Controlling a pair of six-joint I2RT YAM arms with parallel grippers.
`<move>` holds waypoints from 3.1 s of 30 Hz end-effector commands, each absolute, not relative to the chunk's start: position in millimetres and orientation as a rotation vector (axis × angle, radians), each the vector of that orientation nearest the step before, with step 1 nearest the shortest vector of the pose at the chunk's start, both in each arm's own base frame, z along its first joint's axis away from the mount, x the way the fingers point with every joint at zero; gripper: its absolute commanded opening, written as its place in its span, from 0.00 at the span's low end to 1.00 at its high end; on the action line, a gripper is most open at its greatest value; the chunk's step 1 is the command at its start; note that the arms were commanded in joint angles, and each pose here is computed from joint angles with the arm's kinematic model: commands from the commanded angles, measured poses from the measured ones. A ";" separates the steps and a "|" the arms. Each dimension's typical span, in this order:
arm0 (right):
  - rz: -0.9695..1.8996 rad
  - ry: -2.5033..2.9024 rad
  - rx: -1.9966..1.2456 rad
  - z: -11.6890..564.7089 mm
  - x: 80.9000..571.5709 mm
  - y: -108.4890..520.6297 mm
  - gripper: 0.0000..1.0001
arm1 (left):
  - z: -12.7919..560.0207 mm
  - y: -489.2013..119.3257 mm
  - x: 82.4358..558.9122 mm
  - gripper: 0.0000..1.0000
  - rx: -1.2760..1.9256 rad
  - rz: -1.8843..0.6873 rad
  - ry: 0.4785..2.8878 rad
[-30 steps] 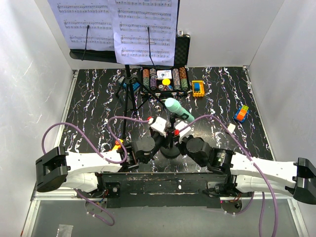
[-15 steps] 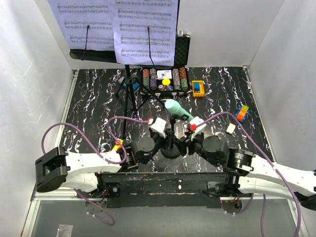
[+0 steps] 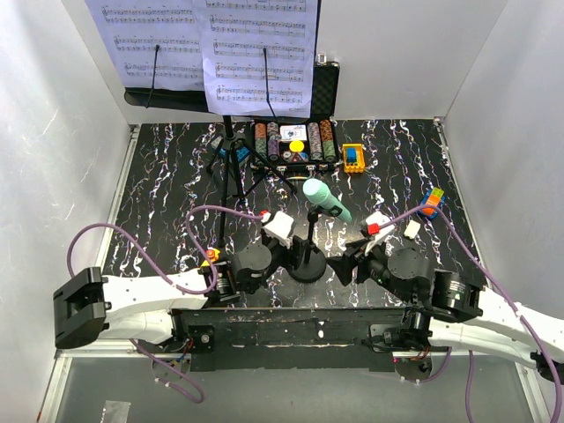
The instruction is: Pack up the instrument practice props
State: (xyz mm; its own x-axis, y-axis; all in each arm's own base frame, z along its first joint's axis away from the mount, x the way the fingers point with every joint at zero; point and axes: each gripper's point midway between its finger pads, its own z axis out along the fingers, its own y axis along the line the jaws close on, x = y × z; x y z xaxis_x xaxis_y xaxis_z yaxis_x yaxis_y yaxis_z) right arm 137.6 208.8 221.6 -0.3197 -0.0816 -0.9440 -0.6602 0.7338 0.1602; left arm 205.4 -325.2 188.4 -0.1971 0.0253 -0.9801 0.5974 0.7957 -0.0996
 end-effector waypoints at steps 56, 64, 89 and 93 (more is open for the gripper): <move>0.881 1.902 -0.221 198.0 147.8 223.3 0.77 | 176.7 -316.7 210.8 0.00 0.554 -0.520 1.642; 0.859 1.851 -0.214 221.6 153.4 204.8 0.76 | 123.3 -320.2 205.9 0.00 0.576 -0.518 1.739; 0.696 1.657 -0.388 236.6 169.5 199.6 0.79 | 69.3 -332.4 192.1 0.00 0.686 -0.509 1.837; 0.597 1.612 -0.494 249.0 179.9 208.7 0.78 | 65.7 -336.4 188.9 0.00 0.722 -0.520 1.842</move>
State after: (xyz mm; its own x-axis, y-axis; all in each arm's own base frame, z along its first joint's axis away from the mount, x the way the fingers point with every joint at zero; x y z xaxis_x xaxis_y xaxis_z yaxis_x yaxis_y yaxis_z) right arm 164.6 199.8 202.7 -0.2963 0.0455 -0.9540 -0.5914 0.7756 0.2207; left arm 214.0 -355.8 164.9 -0.1288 -0.0894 -0.9876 0.6457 0.7483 -0.1519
